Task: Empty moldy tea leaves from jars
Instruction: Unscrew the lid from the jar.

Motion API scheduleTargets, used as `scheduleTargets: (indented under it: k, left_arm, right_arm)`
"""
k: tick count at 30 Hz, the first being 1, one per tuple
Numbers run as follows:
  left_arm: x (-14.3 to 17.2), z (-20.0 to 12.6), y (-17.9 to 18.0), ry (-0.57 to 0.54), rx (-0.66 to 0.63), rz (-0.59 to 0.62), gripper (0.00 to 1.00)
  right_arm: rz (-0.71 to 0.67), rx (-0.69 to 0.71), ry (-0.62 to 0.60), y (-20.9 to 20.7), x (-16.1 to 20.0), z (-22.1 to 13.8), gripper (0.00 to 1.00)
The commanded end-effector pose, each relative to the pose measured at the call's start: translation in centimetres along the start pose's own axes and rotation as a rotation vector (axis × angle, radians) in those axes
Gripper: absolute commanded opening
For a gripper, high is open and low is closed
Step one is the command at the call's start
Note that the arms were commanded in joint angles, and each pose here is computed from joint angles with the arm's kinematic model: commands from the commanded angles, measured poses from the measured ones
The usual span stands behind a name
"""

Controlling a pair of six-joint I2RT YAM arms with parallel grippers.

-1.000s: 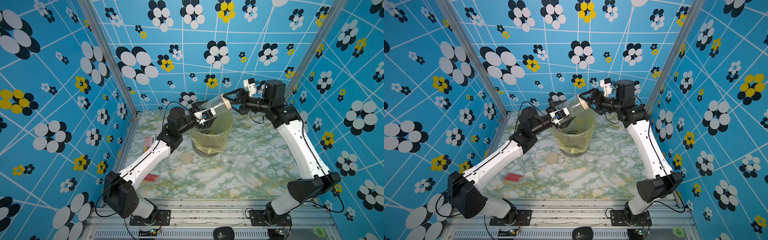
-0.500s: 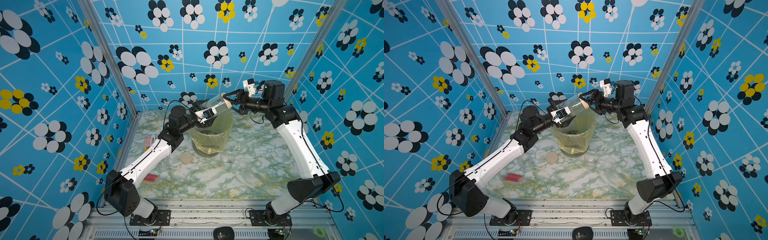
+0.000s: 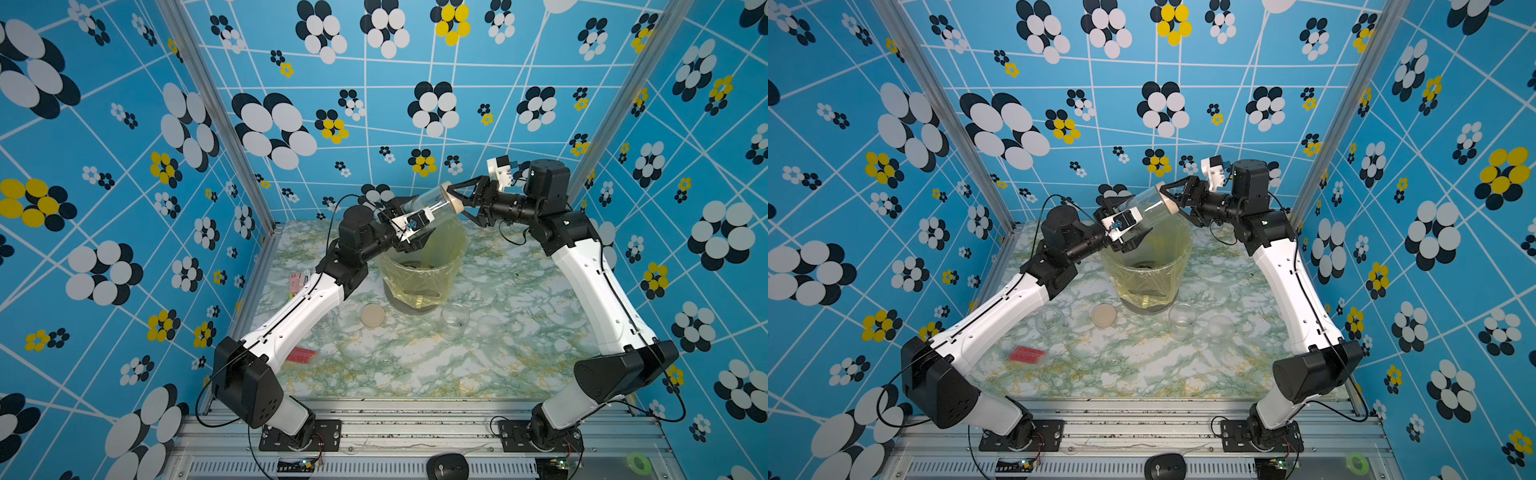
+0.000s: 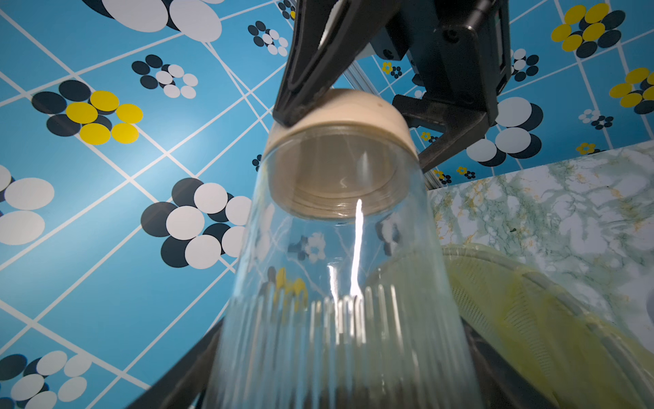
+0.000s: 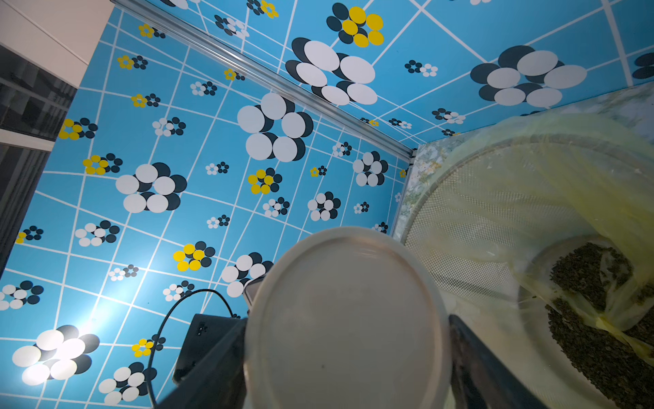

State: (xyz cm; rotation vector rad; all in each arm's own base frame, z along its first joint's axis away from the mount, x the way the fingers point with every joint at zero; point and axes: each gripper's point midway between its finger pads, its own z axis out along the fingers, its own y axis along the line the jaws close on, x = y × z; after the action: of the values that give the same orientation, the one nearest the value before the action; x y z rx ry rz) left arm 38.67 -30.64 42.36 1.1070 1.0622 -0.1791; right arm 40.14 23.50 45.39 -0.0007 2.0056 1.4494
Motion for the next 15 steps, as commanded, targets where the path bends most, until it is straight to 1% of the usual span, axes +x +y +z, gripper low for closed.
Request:
scheduleTargets:
  k: [1,5,9,15]
  left_arm:
    - [-3.8,-0.4,1.1,-0.112,0.049,-0.117,0.02]
    - [-4.3,-0.7,1.4,-0.14,0.102,-0.228,0.02]
    - [-4.1,-0.5,2.1,-0.142,0.129,-0.334,0.02]
    - [-3.2,0.0,3.3,-0.154,0.215,-0.553,0.02]
  right_arm:
    - [-0.1,-0.128,0.081,2.0,1.5,0.9,0.63]
    - [-0.13,-0.157,0.088,2.4,1.5,1.0,0.62]
    - [-0.153,-0.186,0.088,2.7,1.4,1.0,0.62]
    - [-0.201,-0.244,0.074,3.3,1.1,0.5,0.62]
